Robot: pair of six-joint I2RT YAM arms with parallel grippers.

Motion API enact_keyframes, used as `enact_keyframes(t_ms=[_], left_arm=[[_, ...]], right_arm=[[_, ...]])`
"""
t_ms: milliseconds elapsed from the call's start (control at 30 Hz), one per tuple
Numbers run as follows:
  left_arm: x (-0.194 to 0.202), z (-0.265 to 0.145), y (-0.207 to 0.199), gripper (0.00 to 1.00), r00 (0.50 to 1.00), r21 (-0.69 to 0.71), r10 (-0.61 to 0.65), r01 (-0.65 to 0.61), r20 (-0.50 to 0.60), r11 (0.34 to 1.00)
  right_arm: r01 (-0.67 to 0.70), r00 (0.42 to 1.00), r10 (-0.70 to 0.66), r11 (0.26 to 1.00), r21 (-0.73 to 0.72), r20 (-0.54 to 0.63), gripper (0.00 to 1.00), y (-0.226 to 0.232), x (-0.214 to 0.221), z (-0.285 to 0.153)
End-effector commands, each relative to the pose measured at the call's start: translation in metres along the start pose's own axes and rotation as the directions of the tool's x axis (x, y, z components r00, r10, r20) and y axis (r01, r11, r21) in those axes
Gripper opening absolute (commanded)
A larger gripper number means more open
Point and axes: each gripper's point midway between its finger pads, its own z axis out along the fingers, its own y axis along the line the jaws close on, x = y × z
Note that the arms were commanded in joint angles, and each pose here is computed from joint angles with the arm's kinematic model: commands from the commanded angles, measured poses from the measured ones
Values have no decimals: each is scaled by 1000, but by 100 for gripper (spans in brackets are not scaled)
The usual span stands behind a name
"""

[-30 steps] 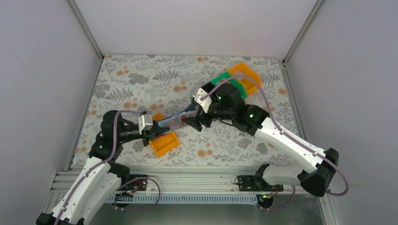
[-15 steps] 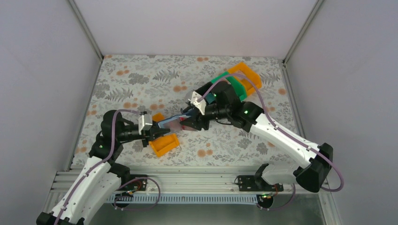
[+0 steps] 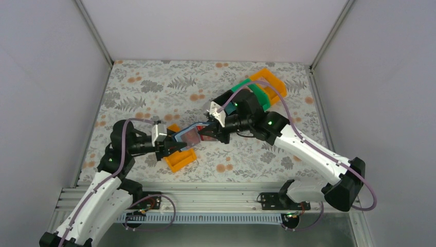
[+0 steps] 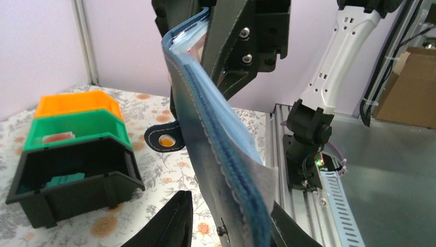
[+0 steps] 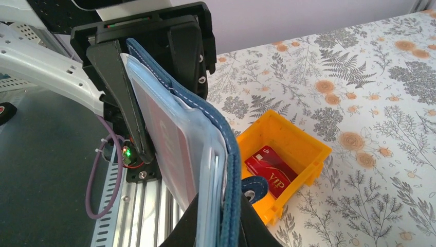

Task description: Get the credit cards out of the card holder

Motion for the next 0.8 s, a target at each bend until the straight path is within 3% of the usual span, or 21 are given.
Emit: enact_keyframes(t_ms=[0,200,333,567,767], left_arm=[[-17,-5,-11,29,993,19,118,-117,-7,993],[-20,-8,-19,28,979,46,202,-201,-23,979],[-25,-9,-19,19,972,40,232,-231,-26,972],[-43,-6,10,19,992,-107,122,-117,39,987],[-34,-5,16,41,997,-128,38,-29,63,991]], right_arm=[[60,995,-59,998,-11,79,4,7,-22,-17],[59,995,-58,998,-13,84,4,7,-23,-24],[59,994,-57,998,-20,91,4,10,-24,-28],[55,993,-46,995,-87,109,4,18,-25,-24],[24,990,-11,996,-90,142,4,12,-35,-18]])
